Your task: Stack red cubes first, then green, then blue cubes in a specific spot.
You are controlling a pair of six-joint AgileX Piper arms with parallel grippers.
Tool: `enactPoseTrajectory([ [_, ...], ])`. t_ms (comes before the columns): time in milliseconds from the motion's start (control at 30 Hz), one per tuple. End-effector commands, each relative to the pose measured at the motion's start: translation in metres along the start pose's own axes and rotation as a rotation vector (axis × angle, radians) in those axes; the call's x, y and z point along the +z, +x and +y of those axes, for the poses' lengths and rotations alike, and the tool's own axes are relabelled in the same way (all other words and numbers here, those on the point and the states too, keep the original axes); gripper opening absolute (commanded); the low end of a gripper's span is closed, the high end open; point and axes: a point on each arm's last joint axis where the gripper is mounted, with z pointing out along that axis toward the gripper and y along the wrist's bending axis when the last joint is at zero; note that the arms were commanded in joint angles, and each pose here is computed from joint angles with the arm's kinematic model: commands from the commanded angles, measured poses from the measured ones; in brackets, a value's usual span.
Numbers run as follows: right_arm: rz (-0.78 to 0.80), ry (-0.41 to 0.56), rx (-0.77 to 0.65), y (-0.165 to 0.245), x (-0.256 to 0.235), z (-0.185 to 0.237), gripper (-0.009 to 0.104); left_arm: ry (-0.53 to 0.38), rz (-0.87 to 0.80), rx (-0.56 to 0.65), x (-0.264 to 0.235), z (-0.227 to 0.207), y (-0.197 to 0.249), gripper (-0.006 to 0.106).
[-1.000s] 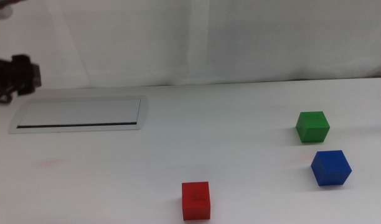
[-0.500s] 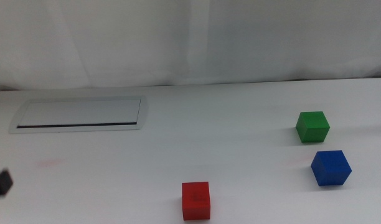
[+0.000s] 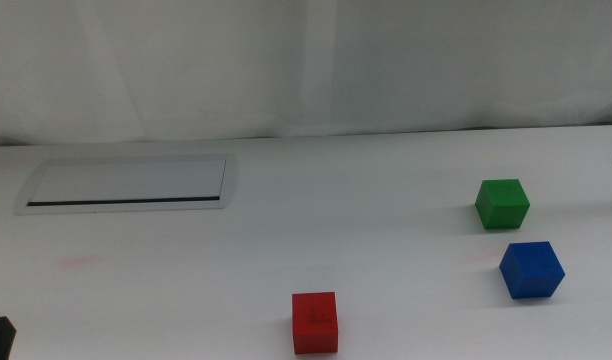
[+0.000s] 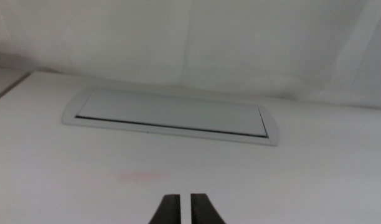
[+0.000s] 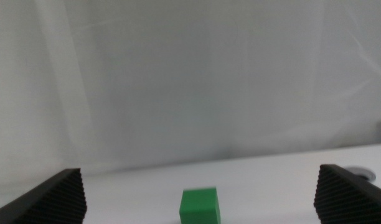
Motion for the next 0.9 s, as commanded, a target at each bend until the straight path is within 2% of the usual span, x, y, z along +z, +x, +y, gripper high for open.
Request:
enactPoseTrajectory([
  [0, -0.016, 0.01, -0.011, 0.008, 0.0, -0.002, 0.103, 0.005, -0.012, -0.021, 0.001, 0.001, 0.009, -0.003],
  [100, -0.058, 0.006, -0.011, -0.005, -0.001, 0.0, 0.103, 0.007, -0.035, -0.021, 0.001, 0.001, 0.007, -0.003],
  [267, -0.037, -0.008, 0.049, -0.026, -0.002, 0.004, 0.103, 0.008, -0.046, -0.021, 0.001, 0.001, 0.006, -0.003],
  [367, -0.036, -0.021, -0.007, -0.046, -0.005, 0.008, 0.103, 0.008, -0.048, -0.021, 0.001, 0.001, 0.006, -0.003],
  [567, 0.103, -0.026, -0.123, -0.089, -0.002, 0.015, 0.103, 0.009, -0.052, -0.026, 0.001, 0.001, 0.006, -0.003],
  [867, 0.347, -0.019, -0.079, -0.133, 0.047, 0.022, 0.1, 0.026, -0.143, -0.067, -0.007, 0.0, 0.001, -0.003],
])
